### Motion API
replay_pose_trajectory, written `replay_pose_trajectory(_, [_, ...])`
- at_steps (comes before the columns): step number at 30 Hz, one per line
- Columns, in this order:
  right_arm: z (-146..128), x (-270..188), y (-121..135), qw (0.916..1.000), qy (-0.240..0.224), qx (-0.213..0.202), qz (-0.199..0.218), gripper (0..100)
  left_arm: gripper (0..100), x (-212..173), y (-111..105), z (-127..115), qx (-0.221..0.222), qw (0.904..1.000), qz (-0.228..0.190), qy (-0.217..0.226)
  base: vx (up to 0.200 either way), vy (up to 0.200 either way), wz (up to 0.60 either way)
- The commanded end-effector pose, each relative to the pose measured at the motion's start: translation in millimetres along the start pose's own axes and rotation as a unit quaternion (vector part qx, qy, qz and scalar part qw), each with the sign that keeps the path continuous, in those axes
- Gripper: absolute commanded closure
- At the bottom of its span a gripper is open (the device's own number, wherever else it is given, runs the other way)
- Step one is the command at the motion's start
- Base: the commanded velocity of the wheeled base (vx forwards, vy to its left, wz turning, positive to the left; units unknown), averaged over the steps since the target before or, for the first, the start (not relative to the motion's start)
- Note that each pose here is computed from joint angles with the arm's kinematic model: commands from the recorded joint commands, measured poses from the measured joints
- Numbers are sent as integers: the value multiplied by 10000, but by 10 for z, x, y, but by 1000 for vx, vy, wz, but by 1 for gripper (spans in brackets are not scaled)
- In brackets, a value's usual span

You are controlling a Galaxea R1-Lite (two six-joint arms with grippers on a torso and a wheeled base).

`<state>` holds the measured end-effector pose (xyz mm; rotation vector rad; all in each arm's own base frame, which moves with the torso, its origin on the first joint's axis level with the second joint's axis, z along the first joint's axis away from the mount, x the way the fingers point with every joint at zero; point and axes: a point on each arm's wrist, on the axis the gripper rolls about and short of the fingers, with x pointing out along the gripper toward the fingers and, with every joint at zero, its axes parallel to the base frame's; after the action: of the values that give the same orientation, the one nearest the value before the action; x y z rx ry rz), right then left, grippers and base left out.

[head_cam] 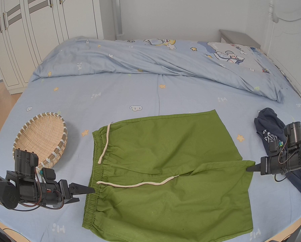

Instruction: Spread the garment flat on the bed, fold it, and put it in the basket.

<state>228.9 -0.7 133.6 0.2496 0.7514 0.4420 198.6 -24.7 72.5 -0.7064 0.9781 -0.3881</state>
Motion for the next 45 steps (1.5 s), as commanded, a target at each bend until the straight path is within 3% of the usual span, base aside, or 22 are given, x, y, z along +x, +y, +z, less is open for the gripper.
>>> replay_pose_trajectory(1, [-49,103,-152,9995,221,219,-112,100,0,3,1,0,-3,10000,5,4,0,0,0])
replay_pose_trajectory(16, [-69,243,-307,9988,275,350,-199,100,0,25,24,5,-40,10000,36,37,0,0,0])
replay_pose_trajectory(17, [-69,243,-307,9988,275,350,-199,0,0,25,24,5,-40,10000,36,37,0,0,0])
replay_pose_trajectory(28, [-101,30,-238,9991,41,364,-220,0,0,2,80,11,-8,9999,124,-6,0,0,0])
replay_pose_trajectory(37, [-782,-200,26,9968,536,504,324,0,0,-91,305,-352,313,9976,442,429,0,0,0])
replay_pose_trajectory(45, [-1164,-353,153,9953,715,532,376,0,0,-106,395,-578,461,9938,560,846,0,0,0])
